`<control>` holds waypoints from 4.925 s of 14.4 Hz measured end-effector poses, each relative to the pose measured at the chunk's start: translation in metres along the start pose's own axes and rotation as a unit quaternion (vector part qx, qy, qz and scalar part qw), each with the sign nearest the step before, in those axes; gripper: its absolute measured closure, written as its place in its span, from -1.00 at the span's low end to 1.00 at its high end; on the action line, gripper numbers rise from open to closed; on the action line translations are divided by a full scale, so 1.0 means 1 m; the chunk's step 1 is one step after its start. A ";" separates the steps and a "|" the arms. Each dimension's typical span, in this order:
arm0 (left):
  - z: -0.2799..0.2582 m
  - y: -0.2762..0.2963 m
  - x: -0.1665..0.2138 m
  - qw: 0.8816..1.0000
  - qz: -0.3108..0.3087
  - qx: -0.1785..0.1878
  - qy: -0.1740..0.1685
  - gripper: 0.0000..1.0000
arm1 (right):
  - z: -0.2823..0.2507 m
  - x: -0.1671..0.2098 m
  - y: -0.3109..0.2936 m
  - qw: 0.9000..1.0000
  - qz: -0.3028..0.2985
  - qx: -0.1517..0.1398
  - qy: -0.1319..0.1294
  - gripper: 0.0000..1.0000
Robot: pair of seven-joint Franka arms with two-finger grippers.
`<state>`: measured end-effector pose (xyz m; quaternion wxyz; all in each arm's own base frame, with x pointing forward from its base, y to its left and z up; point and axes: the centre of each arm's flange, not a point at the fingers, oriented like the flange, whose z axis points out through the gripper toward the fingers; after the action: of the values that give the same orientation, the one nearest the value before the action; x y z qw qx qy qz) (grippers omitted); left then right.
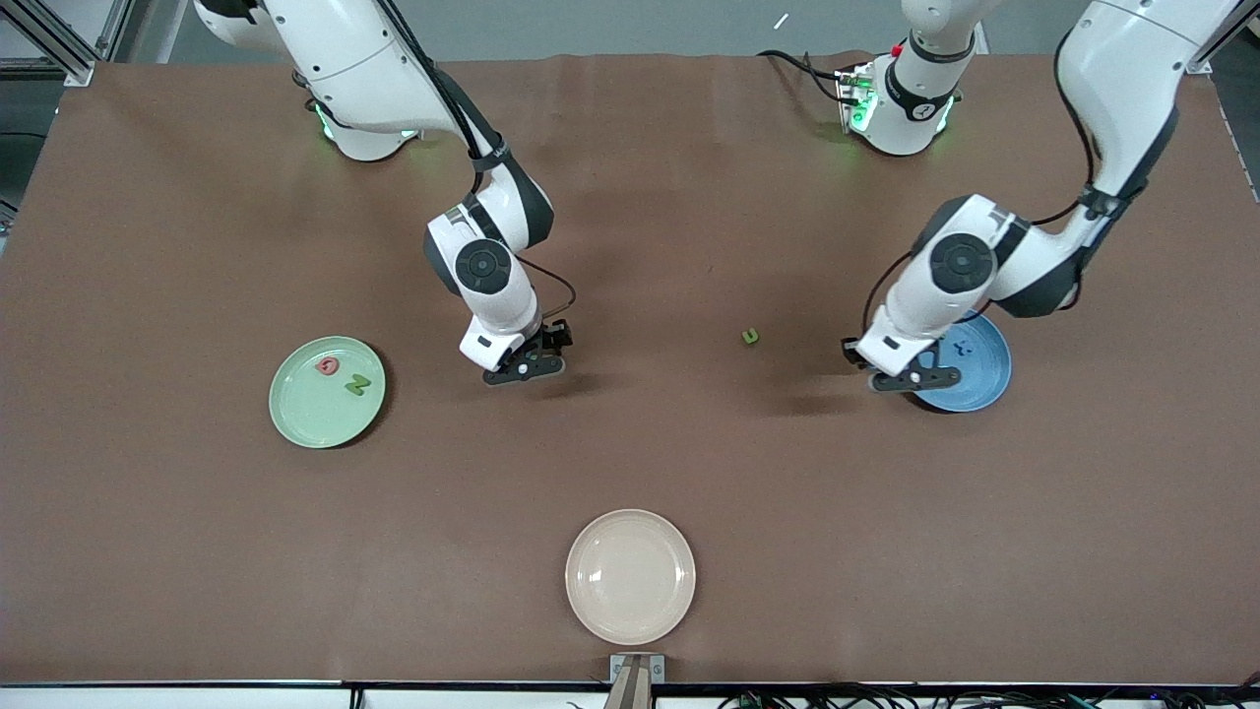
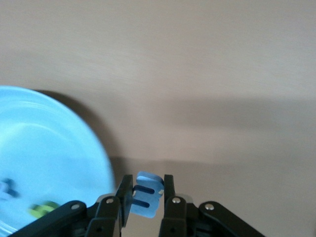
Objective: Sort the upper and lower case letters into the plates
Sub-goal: 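Carry the e to the blue plate while the right gripper grasps the B, then release the e and reach the n while the right gripper carries the B, then grasp the green n with the left gripper while the right gripper releases the B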
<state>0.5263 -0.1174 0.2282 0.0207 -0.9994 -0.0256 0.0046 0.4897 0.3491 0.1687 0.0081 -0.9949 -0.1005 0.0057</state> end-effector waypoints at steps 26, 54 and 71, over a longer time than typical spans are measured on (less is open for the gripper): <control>0.034 -0.099 0.030 0.999 0.032 -0.022 -0.016 -0.07 | -0.010 0.014 -0.001 0.999 -0.022 -0.013 0.021 0.22; 0.024 0.224 -0.074 0.974 -0.223 -0.008 -0.038 -0.94 | -0.040 -0.003 0.367 0.985 0.159 -0.010 -0.072 0.30; 0.044 0.216 -0.068 0.976 -0.214 -0.010 -0.032 0.26 | -0.024 -0.020 0.322 0.970 0.220 0.008 -0.101 0.30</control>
<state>0.4695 -0.3348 0.1758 0.0107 -0.9704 -0.2391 0.0319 0.5346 0.0289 0.1878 0.0042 -0.9868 0.1202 0.1085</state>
